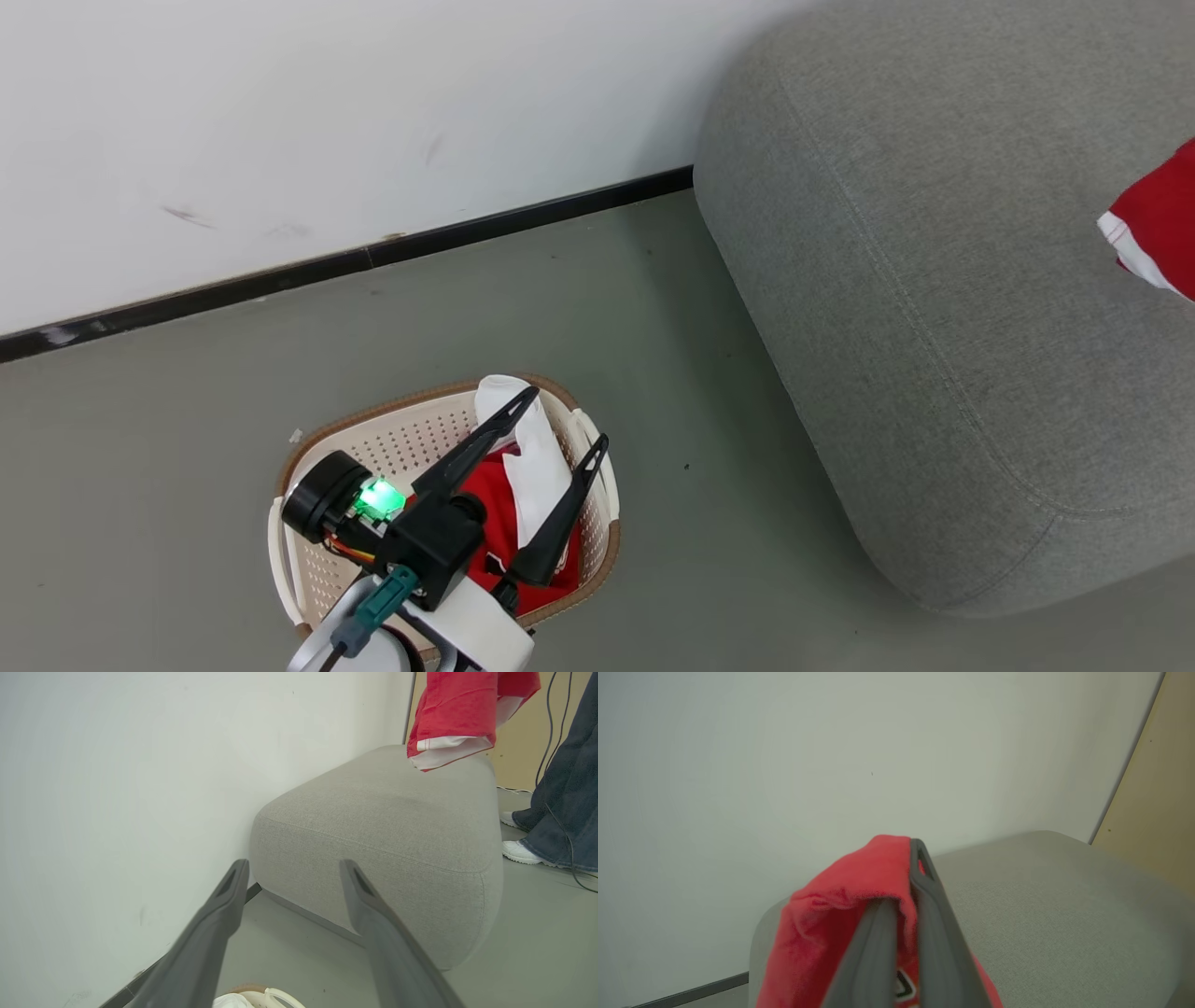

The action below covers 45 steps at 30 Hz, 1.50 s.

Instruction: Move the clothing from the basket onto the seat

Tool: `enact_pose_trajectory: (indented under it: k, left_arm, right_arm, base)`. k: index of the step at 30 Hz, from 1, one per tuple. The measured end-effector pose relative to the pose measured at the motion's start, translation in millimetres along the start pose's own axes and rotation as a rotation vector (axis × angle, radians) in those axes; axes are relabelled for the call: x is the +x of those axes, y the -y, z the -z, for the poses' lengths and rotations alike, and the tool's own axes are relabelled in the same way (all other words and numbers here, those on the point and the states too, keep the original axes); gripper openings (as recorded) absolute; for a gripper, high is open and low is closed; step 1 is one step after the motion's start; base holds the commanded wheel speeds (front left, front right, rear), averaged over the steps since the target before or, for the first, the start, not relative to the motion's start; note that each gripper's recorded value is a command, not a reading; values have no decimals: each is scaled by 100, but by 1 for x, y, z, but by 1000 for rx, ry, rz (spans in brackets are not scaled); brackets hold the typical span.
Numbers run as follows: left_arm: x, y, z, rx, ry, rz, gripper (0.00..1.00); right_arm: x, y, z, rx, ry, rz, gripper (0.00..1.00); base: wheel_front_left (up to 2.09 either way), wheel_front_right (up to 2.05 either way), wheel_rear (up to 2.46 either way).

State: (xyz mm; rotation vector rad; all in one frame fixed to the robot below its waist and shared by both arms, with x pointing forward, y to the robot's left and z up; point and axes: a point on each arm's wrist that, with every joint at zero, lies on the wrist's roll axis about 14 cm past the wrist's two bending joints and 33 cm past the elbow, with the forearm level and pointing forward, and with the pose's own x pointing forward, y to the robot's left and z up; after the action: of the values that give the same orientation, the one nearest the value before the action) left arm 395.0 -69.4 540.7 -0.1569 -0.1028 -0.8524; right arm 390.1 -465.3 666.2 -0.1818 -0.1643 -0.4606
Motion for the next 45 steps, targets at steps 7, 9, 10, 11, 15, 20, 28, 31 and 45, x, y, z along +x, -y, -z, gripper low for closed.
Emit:
enact_pose_trajectory:
  k: [7,9,10,11,15,20,28,31,45]
  left_arm:
    - [-3,-2,8,-12,-23,13,100]
    - [-2,-1,9,-9,-28,24,100]
    - [-1,-2,9,-6,-25,27,100]
    - [-1,-2,8,-4,-23,29,100]
    - [1,-2,9,-10,-20,44,100]
    - [4,-3,13,-17,-27,67,100]
    - [6,-8,23,-27,-49,81,100]
    - [7,-12,28,-27,-65,80,100]
    - [17,-21,40,-43,-66,91,100]
  right_arm:
    - [12,18,25,-103,-62,51,0]
    - [16,22,29,-119,-67,63,0]
    - [18,22,31,-118,-66,69,0]
    - [21,22,32,-122,-66,72,0]
    - [32,18,35,-123,-48,80,0]
    - [43,16,43,-144,-24,100,0]
    - [47,-20,102,-107,-116,68,0]
    - [43,-34,129,-80,-170,59,0]
    - [8,-78,216,-29,-375,9,0]
  base:
    - [0,0,0]
    - [0,0,0]
    - [0,0,0]
    - [0,0,0]
    - [0,0,0]
    - [0,0,0]
    - [0,0,0]
    - [0,0,0]
    - [0,0,0]
